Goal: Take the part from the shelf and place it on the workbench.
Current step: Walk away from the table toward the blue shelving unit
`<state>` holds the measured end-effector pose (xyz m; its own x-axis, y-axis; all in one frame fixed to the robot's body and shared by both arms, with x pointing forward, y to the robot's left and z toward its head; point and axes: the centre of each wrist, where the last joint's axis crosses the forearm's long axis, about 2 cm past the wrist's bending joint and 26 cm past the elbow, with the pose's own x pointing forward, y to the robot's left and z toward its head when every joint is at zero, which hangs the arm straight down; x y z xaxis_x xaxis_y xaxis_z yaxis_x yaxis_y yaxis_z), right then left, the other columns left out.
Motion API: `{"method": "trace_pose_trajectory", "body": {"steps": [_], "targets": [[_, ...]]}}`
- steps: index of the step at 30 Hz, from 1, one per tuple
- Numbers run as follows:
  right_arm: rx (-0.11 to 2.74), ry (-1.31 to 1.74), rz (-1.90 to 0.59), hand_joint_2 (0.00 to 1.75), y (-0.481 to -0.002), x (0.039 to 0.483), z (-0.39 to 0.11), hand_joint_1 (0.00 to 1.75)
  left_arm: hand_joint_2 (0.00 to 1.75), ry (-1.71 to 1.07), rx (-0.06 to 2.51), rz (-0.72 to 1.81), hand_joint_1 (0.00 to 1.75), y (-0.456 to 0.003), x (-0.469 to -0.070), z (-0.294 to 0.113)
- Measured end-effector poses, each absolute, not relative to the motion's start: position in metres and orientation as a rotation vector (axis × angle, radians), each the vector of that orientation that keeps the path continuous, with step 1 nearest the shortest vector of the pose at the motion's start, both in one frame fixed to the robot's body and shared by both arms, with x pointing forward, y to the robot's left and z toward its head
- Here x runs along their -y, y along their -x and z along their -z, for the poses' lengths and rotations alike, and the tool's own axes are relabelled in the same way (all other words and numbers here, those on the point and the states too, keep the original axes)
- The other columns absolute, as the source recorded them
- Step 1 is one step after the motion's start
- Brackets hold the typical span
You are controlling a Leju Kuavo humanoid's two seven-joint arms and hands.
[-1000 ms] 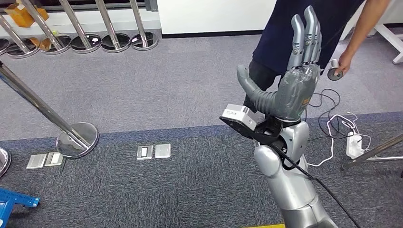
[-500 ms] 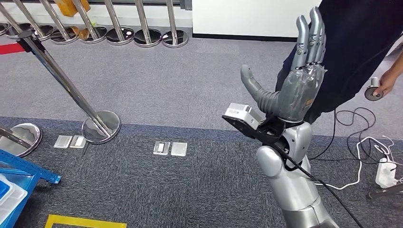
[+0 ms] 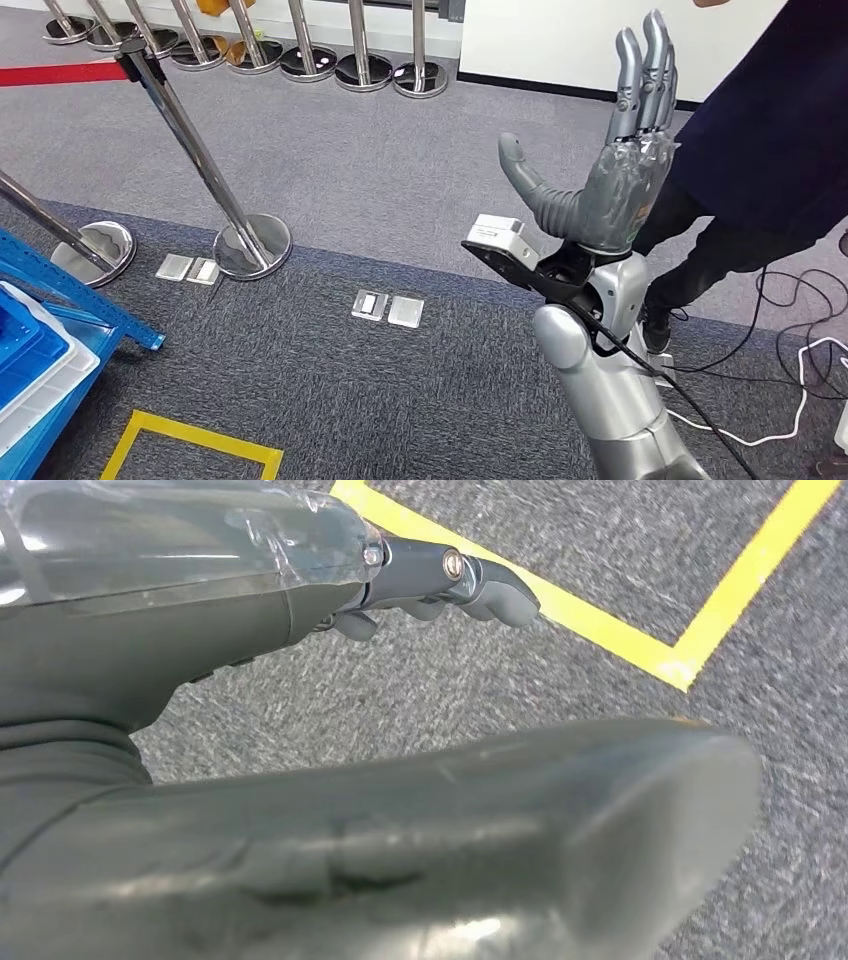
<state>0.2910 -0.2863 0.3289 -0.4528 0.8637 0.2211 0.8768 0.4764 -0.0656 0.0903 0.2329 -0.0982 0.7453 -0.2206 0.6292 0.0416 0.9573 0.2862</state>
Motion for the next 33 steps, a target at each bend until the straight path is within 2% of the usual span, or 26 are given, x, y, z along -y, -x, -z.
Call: {"method": "trace_pose_trajectory", "body": {"steps": [33], "targets": [[2.494, 1.503, 0.069, 1.75, -0.2915, 0.2851, -0.3259, 0.0, 0.0, -0.257, 0.714, 0.144, 0.0, -0.0895, -0.2301, 0.098]]}}
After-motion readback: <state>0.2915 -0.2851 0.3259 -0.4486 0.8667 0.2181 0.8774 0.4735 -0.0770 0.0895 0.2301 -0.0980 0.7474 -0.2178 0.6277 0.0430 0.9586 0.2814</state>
